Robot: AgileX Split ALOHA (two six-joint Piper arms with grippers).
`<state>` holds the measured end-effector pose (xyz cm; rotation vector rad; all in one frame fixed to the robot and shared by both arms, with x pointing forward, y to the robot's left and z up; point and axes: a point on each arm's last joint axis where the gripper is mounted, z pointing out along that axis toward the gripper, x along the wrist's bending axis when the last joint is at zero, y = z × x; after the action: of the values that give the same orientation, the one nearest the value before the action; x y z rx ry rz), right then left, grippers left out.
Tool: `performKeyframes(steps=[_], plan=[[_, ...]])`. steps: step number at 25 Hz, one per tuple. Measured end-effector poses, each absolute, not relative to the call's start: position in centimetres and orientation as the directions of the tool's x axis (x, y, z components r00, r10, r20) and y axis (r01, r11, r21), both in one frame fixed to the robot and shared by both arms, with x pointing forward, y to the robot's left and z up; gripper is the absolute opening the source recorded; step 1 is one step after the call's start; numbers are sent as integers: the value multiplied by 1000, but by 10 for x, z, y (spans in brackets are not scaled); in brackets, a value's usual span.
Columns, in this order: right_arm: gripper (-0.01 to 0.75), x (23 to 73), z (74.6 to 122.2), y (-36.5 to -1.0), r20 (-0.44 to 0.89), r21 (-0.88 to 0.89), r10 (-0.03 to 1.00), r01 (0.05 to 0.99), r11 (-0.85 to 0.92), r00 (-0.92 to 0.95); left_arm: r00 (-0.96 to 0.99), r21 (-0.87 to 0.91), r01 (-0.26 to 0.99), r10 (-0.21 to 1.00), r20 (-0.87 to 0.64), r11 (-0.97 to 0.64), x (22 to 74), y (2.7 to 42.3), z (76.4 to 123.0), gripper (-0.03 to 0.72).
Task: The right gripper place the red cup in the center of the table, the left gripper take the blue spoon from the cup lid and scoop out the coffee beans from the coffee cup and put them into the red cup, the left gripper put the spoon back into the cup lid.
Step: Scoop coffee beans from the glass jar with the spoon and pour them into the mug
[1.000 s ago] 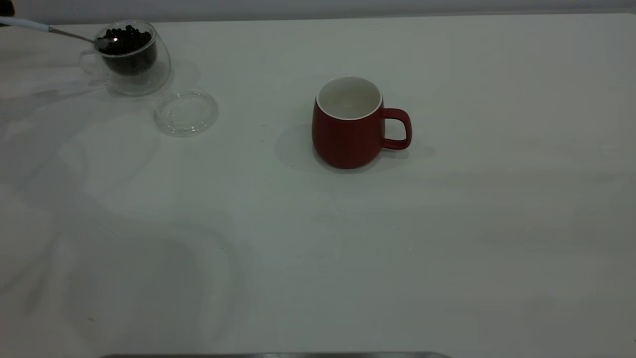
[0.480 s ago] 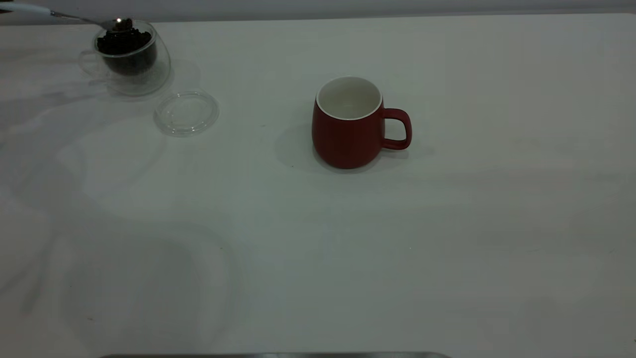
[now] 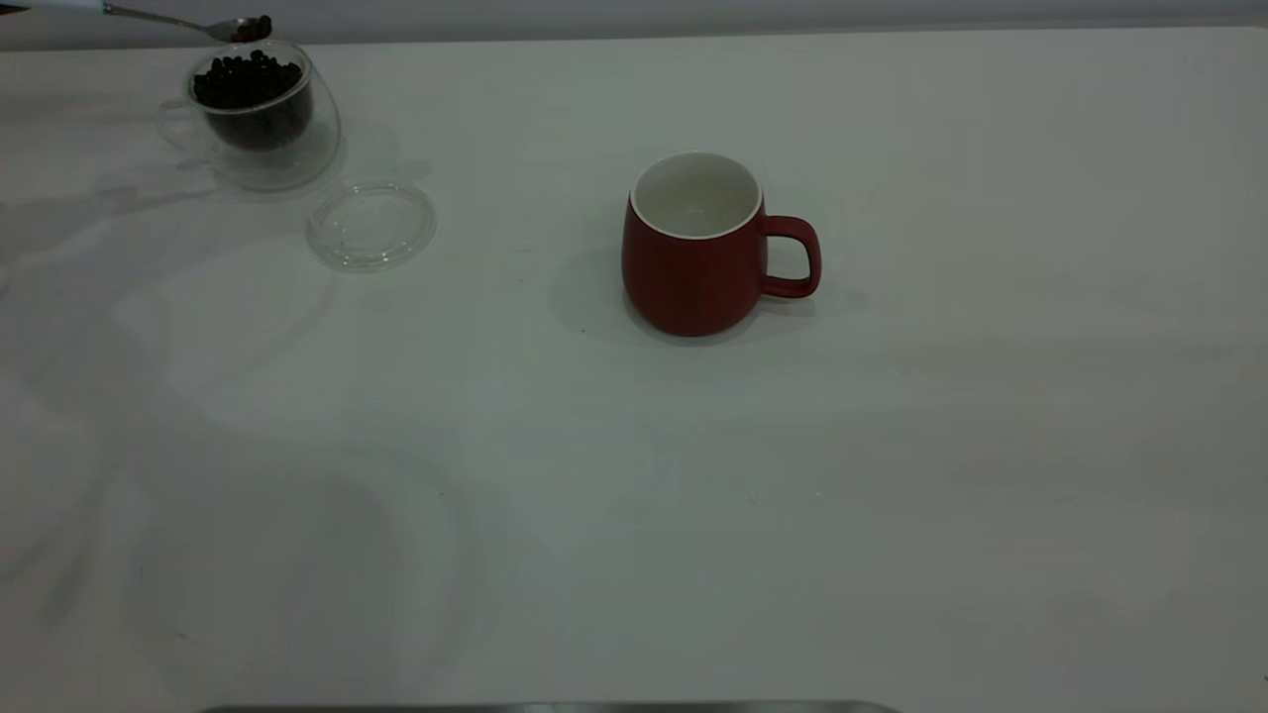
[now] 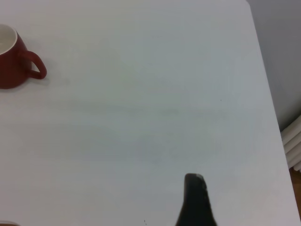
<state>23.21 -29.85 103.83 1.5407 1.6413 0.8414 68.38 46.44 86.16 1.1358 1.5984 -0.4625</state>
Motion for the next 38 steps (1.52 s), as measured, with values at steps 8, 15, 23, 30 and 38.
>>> performKeyframes(steps=[8, 15, 23, 30, 38], plan=[[590, 232, 1038, -298, -69, 847, 997, 526, 72, -25, 51, 228, 894, 418, -907, 386, 699, 416, 862, 119], [590, 232, 1038, -298, -69, 847, 997, 526, 72, -25, 70, 208, 929, 406, -911, 307, 707, 373, 861, 119], [590, 232, 1038, -298, -69, 847, 997, 526, 71, -24, 103, 199, 959, 404, -909, 202, 711, 324, 860, 119], [590, 232, 1038, -298, -69, 847, 997, 526, 71, -24, 139, 197, 974, 392, -909, 110, 711, 279, 860, 119], [590, 232, 1038, -298, -69, 847, 997, 526, 71, -24, 172, 196, 980, 379, -909, 26, 708, 239, 860, 119]])
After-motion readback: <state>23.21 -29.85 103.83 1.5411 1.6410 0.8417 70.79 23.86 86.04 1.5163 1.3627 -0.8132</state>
